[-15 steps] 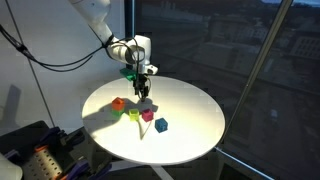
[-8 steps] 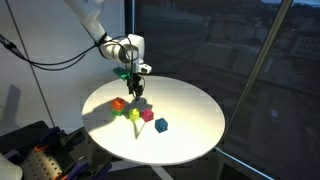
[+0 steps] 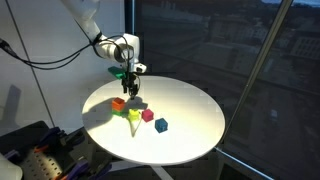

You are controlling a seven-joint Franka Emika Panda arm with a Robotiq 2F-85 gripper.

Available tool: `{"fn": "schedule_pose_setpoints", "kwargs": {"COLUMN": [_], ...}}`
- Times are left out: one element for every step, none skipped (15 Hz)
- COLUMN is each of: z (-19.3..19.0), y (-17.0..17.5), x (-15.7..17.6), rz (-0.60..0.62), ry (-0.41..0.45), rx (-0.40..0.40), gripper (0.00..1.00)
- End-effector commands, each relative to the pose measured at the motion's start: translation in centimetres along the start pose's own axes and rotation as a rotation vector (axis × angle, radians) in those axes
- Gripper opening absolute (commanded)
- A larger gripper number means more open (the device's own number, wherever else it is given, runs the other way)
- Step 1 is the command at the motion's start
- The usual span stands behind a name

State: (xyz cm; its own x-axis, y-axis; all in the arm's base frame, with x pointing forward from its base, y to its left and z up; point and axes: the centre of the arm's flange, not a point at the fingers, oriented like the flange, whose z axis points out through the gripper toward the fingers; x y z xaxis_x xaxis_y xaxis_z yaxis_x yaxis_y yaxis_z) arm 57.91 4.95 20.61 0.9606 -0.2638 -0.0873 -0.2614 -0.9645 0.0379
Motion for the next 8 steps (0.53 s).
{"fn": "schedule_pose_setpoints", "kwargs": {"z": [-0.04, -0.09, -0.13, -0.14, -0.13, -0.13, -0.13, -0.12], "y": [-0.05, -0.07, -0.07, -0.06, -0.06, -0.06, -0.06, -0.06], "x": [-0.10, -0.17, -0.19, -0.19, -0.19, -0.20, -0.20, -0.20], "rz": [-0.003, -0.006, -0.007, -0.008, -0.009, -0.009, -0.010, -0.010], "ry": [0.000, 0.000, 0.000, 0.000, 0.000, 0.000, 0.000, 0.000], "rx": [0.000, 0.001, 0.001, 0.001, 0.001, 0.001, 0.001, 0.001], "gripper": [1.00, 1.00, 1.00, 1.00, 1.00, 1.00, 1.00, 1.00]}}
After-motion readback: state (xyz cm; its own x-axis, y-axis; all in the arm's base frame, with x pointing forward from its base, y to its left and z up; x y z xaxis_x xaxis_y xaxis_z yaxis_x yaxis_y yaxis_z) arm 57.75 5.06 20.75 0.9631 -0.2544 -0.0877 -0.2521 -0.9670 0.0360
